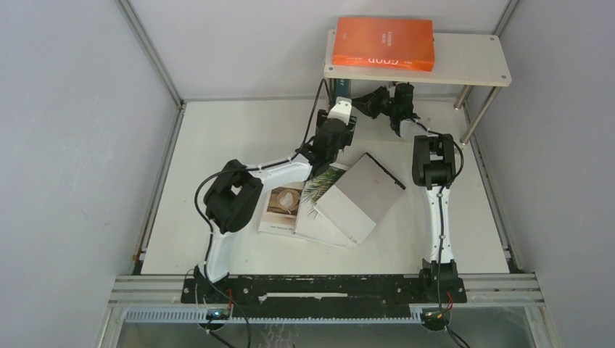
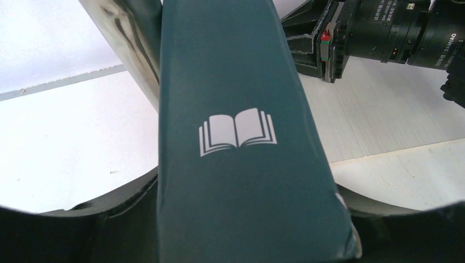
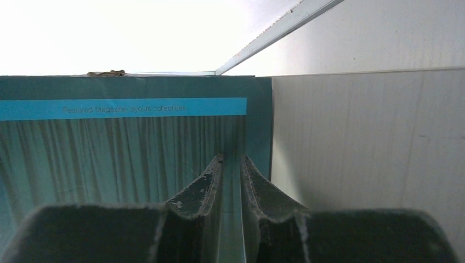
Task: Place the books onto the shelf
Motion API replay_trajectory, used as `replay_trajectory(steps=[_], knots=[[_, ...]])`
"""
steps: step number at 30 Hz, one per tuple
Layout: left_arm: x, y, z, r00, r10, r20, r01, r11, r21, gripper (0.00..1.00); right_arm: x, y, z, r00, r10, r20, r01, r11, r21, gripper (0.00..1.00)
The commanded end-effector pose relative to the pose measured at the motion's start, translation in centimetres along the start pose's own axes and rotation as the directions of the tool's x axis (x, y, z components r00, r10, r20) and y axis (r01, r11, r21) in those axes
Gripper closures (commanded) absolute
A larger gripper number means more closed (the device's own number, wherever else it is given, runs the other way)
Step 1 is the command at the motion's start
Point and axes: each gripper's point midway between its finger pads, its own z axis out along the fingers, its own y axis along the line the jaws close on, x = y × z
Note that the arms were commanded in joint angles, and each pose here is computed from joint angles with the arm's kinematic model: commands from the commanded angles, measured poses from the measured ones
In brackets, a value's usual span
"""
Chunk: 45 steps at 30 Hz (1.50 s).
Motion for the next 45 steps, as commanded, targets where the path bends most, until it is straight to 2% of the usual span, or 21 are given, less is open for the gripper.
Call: replay_trajectory(steps=[1, 13, 22, 28, 34, 42, 45], knots=[[-3.1, -0.6, 0.2, 0.996, -0.069, 0.056, 0.068, 0.998, 0.018, 0.27, -1.0, 2.2, -1.0, 0.999, -0.042, 0.025, 0.043, 0.998, -0.036, 0.76], [-4.7, -1.8, -1.5, 0.993, -0.079, 0.083, 0.077, 0.997, 0.025, 0.22, -1.2, 2.5, -4.3, 0.996, -0.044, 0.077, 0.048, 0.998, -0.043, 0.72], [-6.3, -2.3, -5.3, 0.991, -0.080, 0.105, 0.078, 0.997, 0.016, 0.20, -0.2, 3.1, -8.1, 0.992, -0.050, 0.116, 0.055, 0.998, -0.035, 0.65], [-7.9, -2.5, -9.9, 0.991, -0.087, 0.105, 0.085, 0.996, 0.024, 0.19, 2.7, 3.6, -11.6, 0.989, -0.067, 0.129, 0.065, 0.998, 0.022, 0.56], [-8.9, -2.1, -15.7, 0.990, -0.136, 0.031, 0.134, 0.989, 0.070, 0.18, 6.5, 4.6, -16.3, 0.982, -0.126, 0.138, 0.109, 0.986, 0.126, 0.50], [-6.0, -1.0, -21.9, 0.975, -0.190, -0.114, 0.203, 0.973, 0.113, 0.17, 12.9, 3.8, -23.6, 0.969, -0.191, 0.157, 0.137, 0.944, 0.301, 0.42], [-4.7, -0.6, -23.6, 0.966, -0.211, -0.147, 0.230, 0.965, 0.127, 0.17, 16.5, 2.9, -25.6, 0.971, -0.206, 0.119, 0.150, 0.920, 0.361, 0.40]])
